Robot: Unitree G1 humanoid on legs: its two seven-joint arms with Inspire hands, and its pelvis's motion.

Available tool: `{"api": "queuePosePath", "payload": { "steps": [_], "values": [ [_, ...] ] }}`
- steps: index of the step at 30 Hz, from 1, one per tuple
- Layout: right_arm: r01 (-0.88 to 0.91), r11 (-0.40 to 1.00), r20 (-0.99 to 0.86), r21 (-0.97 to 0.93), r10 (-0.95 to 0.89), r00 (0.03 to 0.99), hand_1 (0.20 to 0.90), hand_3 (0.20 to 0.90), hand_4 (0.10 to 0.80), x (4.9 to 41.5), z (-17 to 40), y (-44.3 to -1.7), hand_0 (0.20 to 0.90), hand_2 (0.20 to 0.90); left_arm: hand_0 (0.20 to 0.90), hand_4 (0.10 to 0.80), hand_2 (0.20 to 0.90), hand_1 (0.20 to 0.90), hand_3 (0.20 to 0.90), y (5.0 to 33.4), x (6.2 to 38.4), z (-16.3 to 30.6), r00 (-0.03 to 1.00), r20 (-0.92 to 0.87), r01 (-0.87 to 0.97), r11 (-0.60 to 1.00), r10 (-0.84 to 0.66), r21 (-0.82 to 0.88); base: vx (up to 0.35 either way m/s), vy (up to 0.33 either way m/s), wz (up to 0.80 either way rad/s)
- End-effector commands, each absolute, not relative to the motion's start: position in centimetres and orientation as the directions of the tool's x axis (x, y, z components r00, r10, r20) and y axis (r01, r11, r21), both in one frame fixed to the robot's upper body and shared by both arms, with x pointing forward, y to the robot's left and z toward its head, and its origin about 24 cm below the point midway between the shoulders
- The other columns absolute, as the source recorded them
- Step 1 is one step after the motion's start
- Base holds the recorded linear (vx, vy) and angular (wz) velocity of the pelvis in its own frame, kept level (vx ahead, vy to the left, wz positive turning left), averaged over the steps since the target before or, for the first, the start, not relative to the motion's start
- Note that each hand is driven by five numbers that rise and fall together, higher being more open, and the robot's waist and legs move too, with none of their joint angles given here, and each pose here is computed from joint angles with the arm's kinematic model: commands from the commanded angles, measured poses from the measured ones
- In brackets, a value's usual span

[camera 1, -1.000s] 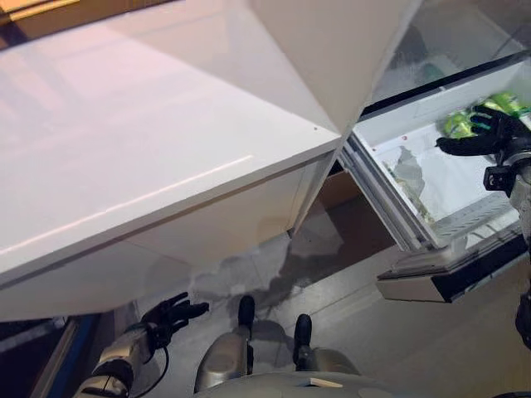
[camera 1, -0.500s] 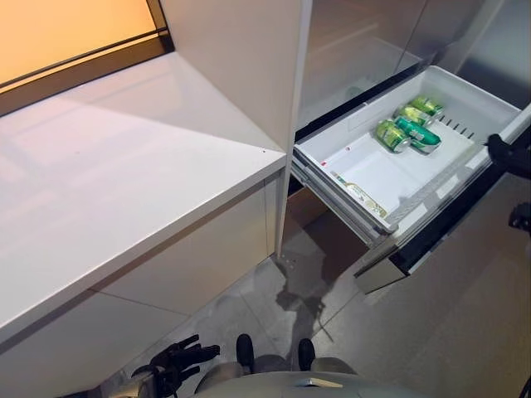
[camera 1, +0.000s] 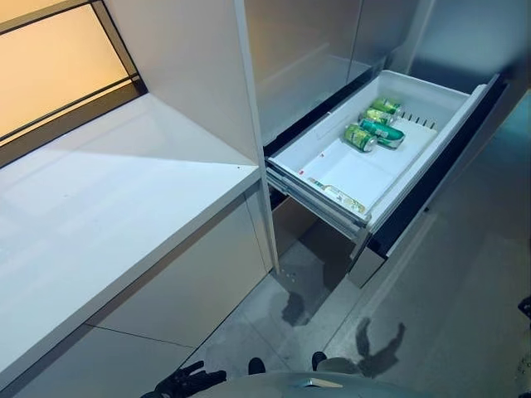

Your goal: Put drinks into fridge and close the fridge

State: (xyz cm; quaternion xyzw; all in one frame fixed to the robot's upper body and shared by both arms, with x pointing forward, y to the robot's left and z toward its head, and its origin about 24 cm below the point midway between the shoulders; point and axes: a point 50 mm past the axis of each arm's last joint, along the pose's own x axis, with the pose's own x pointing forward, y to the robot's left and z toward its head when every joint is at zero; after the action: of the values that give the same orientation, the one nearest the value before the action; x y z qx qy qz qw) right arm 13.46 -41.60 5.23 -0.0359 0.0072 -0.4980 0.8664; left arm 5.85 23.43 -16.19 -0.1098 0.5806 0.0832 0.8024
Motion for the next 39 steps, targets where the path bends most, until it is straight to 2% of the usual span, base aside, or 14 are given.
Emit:
{"api": "queuePosePath", "payload": {
  "steps": [1,3,7,15,20,30,39],
  "values": [
    [0.791,0.61,0.295,-0.046,-0.748,0.594,0.9,0.9,0.8,17.9,12.8,-42.0,0.9,0.9,0.9,0.8,0.9,0.9,0.9,26.6,8.4,-15.0,0.377,-0.918,-0.289,0.957,0.125,0.012,-0.243,-0.007,-0.08],
    [0.76,0.649,0.301,-0.038,-0.718,0.628,0.9,0.9,0.8,20.0,13.4,-40.8,0.9,0.9,0.9,0.8,0.9,0.9,0.9,27.6,10.9,-14.0,0.438,-0.879,-0.316,0.948,0.189,0.046,-0.322,-0.07,-0.19],
    [0.704,0.709,0.299,-0.047,-0.662,0.687,0.9,0.9,0.8,22.3,13.8,-39.1,0.9,0.9,0.9,0.8,0.9,0.9,0.9,28.5,13.2,-12.9,0.481,-0.838,-0.351,0.933,0.258,0.085,-0.17,-0.066,-0.04],
    [0.53,0.842,0.365,-0.099,-0.465,0.807,0.9,0.9,0.8,26.4,16.0,-34.6,0.9,0.9,0.9,0.8,0.9,0.9,0.9,27.7,16.8,-11.6,0.561,-0.788,-0.301,0.949,0.256,0.094,-0.033,-0.037,0.01],
    [0.427,0.894,0.45,-0.137,-0.328,0.831,0.9,0.9,0.8,28.5,18.5,-31.6,0.9,0.9,0.9,0.8,0.9,0.9,0.9,26.8,18.0,-11.3,0.568,-0.788,-0.275,0.957,0.24,0.093,0.022,0.014,0.1],
    [0.226,0.934,0.585,-0.276,-0.023,0.811,0.9,0.9,0.8,32.3,23.8,-23.7,0.9,0.9,0.9,0.8,0.9,0.9,0.9,24.9,20.8,-10.3,0.619,-0.758,-0.213,0.973,0.206,0.09,-0.061,0.015,0.04],
    [0.11,0.942,0.562,-0.316,0.093,0.822,0.9,0.9,0.8,35.4,25.9,-18.6,0.9,0.9,0.9,0.8,0.9,0.9,0.9,23.6,22.6,-9.5,0.644,-0.743,-0.174,0.981,0.182,0.09,-0.051,0.01,0.08]
  ]
}}
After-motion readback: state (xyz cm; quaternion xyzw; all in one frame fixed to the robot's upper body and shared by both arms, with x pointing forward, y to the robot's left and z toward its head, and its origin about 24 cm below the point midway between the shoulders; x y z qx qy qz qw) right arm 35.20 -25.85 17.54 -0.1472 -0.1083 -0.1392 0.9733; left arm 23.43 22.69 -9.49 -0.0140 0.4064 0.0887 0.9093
